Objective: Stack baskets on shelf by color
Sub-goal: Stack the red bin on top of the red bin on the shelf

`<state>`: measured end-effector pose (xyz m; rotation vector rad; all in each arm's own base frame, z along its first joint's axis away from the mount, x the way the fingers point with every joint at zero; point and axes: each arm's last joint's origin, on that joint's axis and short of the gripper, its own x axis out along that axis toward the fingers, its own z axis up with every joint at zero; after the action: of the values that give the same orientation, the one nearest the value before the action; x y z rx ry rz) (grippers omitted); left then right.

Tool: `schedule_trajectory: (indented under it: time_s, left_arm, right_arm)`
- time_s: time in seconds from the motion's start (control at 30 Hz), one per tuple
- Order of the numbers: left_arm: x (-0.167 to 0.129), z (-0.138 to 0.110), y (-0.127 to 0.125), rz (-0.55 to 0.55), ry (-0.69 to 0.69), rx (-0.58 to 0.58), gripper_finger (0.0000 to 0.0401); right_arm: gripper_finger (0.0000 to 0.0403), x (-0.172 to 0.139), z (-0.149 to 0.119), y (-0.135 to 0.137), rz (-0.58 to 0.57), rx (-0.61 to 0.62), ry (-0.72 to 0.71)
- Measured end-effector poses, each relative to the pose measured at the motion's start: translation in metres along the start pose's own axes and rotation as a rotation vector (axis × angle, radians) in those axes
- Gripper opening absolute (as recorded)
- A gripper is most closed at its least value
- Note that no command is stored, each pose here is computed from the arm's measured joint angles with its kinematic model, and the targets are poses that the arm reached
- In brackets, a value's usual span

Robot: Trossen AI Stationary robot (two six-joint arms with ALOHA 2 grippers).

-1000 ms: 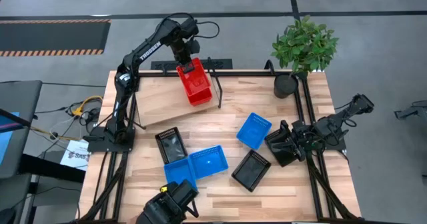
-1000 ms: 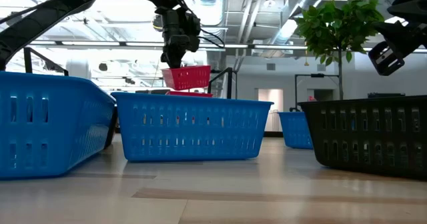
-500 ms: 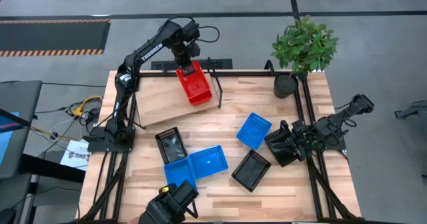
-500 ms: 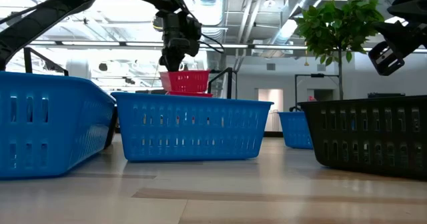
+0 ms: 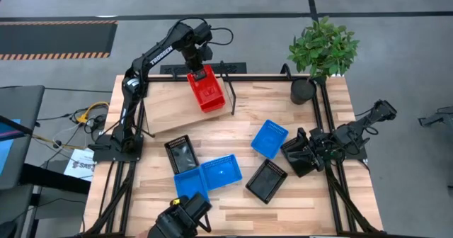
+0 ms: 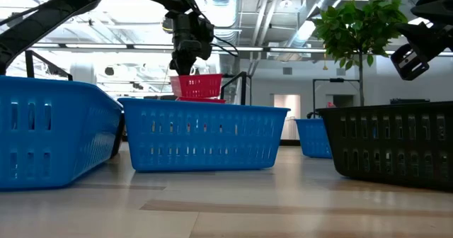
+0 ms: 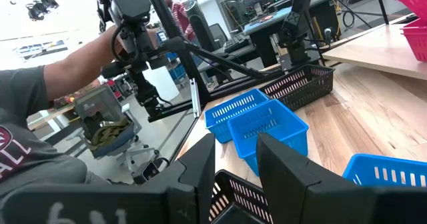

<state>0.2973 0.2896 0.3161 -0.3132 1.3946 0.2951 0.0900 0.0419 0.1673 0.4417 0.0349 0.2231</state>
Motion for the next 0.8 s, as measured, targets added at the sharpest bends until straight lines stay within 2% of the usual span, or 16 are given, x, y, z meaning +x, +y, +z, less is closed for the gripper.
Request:
schedule_trajectory:
  time_s: [0.8]
  left_arm:
    - [0.0028, 0.0032, -0.0042, 0.001, -0.007, 0.005, 0.0000]
  right_arm:
    - [0.0134, 0.0000, 0.0000, 0.0000, 0.000, 0.000, 0.000]
